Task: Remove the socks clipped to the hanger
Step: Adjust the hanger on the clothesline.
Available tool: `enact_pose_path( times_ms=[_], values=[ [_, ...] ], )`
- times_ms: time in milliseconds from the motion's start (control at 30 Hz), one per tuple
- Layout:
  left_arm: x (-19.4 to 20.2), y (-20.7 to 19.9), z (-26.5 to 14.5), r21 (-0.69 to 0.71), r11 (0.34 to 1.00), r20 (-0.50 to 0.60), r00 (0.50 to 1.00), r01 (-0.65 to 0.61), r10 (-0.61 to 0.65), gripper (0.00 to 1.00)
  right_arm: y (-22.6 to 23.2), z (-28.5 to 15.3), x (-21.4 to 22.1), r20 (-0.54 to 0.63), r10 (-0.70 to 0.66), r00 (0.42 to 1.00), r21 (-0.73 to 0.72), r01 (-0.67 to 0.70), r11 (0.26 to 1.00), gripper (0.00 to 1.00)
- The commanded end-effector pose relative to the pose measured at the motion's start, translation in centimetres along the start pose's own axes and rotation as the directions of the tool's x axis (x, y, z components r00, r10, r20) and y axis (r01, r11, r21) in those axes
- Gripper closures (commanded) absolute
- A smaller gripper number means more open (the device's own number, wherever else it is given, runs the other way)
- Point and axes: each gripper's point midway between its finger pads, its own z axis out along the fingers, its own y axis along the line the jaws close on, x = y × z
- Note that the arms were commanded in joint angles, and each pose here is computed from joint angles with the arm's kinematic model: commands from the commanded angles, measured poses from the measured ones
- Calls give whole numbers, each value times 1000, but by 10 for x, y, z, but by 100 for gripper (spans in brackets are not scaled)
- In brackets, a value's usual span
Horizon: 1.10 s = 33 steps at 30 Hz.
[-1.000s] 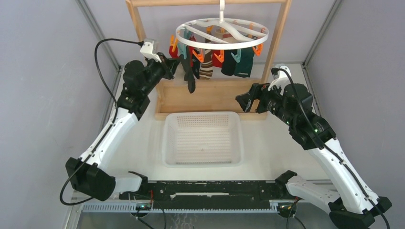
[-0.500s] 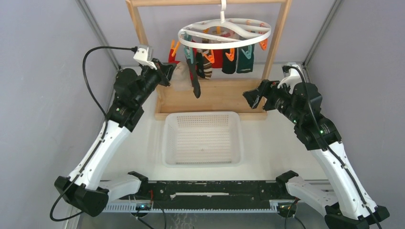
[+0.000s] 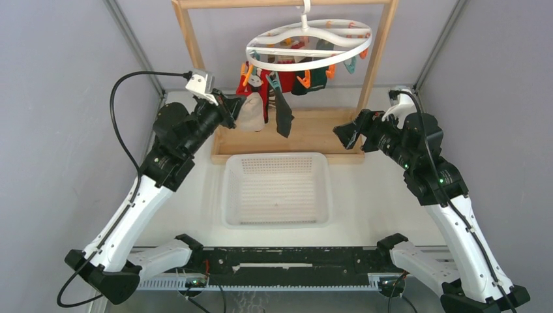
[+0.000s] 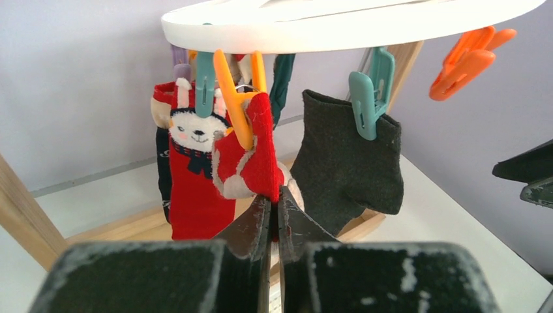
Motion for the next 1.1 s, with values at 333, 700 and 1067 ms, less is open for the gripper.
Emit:
enact_pose_path(
  times_ms=[333,700,1067],
  values=[
    [-56,-51,-5,68,996,85,995,-50,45,91,12,1,-5,8,16,1000,-63,-16,998,9],
    [-64,-75,2,90,992,72,994,-86,80,91,68,35,-16,80,-74,994,-187,88,978,11],
    [-65,-88,4,111,988,56,993,-107,102,91,78,89,-44,156,-166,974,-146,189,971,10]
  ],
)
